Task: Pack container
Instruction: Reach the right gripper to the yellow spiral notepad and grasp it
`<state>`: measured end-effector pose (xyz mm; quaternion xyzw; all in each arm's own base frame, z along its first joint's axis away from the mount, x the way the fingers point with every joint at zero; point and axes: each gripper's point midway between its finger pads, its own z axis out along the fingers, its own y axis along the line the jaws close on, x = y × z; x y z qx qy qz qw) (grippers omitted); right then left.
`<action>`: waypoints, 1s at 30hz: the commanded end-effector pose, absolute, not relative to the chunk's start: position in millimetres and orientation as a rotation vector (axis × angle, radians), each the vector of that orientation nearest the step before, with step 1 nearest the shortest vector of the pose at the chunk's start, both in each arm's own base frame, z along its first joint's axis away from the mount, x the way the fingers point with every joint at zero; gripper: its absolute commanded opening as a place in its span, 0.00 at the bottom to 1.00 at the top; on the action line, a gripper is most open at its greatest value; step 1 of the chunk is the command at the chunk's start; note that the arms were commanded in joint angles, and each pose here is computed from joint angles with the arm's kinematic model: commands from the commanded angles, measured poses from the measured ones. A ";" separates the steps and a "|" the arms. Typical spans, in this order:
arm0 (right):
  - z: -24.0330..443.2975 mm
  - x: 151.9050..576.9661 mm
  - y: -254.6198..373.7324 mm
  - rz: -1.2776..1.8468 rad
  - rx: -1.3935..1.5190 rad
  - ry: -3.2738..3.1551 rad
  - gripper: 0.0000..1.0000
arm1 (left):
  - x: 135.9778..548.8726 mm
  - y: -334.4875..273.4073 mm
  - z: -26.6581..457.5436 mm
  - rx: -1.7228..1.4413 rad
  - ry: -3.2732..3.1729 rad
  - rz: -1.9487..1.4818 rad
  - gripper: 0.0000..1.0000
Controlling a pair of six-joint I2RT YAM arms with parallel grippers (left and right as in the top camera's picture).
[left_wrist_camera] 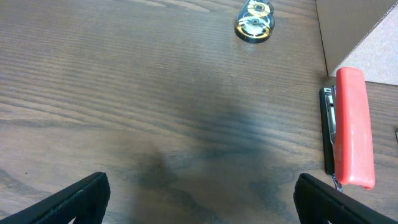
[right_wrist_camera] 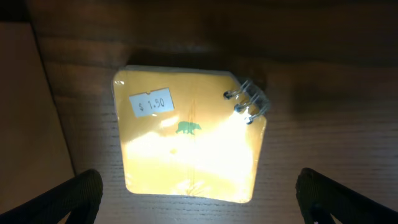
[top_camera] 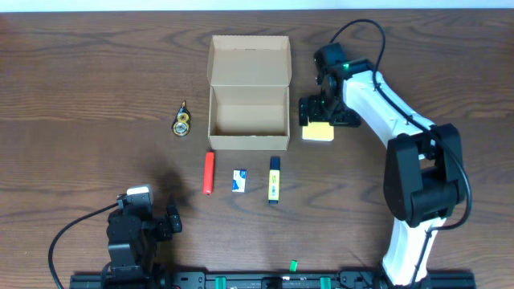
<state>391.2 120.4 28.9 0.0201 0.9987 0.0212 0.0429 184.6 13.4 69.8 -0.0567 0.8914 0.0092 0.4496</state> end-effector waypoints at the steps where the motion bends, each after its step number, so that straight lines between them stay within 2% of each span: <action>1: 20.9 385.0 126.5 0.059 0.062 3.066 0.99 | 183.3 15.0 62.6 -0.141 2.220 0.034 0.95; 18: -6.5 382.5 127.1 0.017 0.063 3.097 0.99 | 183.3 15.0 62.5 -0.141 2.220 0.034 0.95; 23: -6.5 383.3 125.0 -0.001 0.063 3.093 0.84 | 183.3 15.0 62.5 -0.141 2.220 0.034 0.95; 25: -6.4 383.6 123.1 -0.017 0.069 3.090 0.75 | 183.3 15.0 62.7 -0.141 2.220 0.034 0.95; 30: -6.4 384.3 121.5 -0.031 0.070 3.086 0.70 | 183.3 15.0 62.5 -0.141 2.220 0.034 0.95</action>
